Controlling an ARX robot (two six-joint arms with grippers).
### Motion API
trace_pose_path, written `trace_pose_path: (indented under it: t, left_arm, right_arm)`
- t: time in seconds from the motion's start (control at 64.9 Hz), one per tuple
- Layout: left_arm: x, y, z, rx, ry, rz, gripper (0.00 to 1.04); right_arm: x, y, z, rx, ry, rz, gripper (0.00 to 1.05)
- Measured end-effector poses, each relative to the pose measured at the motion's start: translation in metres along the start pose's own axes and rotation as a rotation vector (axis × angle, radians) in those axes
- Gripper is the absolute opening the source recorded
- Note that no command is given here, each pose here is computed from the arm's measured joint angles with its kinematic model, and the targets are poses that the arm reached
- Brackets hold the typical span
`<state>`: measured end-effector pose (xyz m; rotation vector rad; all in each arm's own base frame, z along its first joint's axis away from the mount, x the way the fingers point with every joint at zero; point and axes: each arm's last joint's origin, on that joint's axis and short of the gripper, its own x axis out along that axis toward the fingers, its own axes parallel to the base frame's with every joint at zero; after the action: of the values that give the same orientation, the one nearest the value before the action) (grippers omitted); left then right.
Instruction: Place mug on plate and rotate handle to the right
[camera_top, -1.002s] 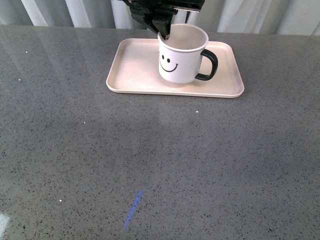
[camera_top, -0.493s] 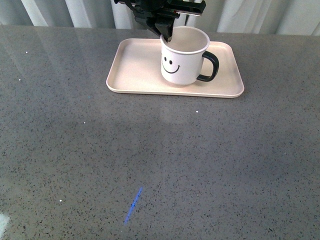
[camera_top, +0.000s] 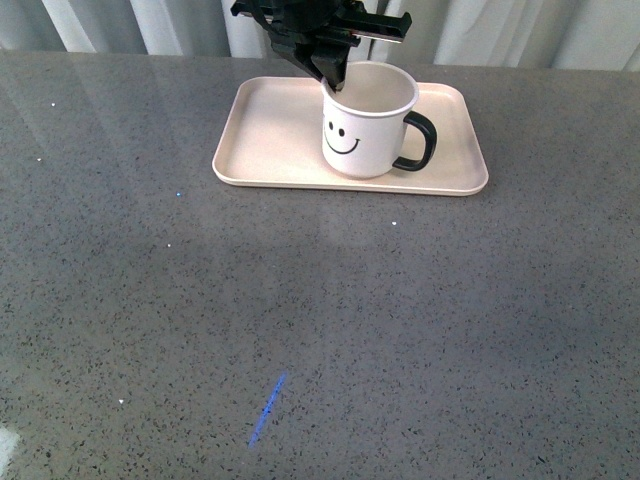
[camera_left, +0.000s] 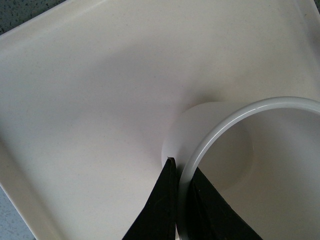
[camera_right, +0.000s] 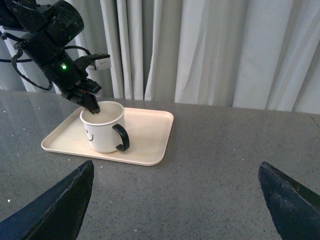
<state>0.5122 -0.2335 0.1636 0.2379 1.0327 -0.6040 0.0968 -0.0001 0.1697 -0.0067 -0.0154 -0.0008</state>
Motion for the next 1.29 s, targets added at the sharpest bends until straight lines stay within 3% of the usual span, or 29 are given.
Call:
trace_pose_path:
  t: [1.11,1.295]
  left_arm:
    - [0.0081,-0.0017,-0.0023,0.006,0.008,0.006,0.02]
    - [0.0080,-0.0017,-0.0013,0.008,-0.004,-0.005,0.39]
  right_arm:
    - [0.0000,0.0000,0.0000,0.000,0.000,0.000,0.96]
    - [0.0000,0.0000,0.0000,0.000,0.000,0.000,0.96]
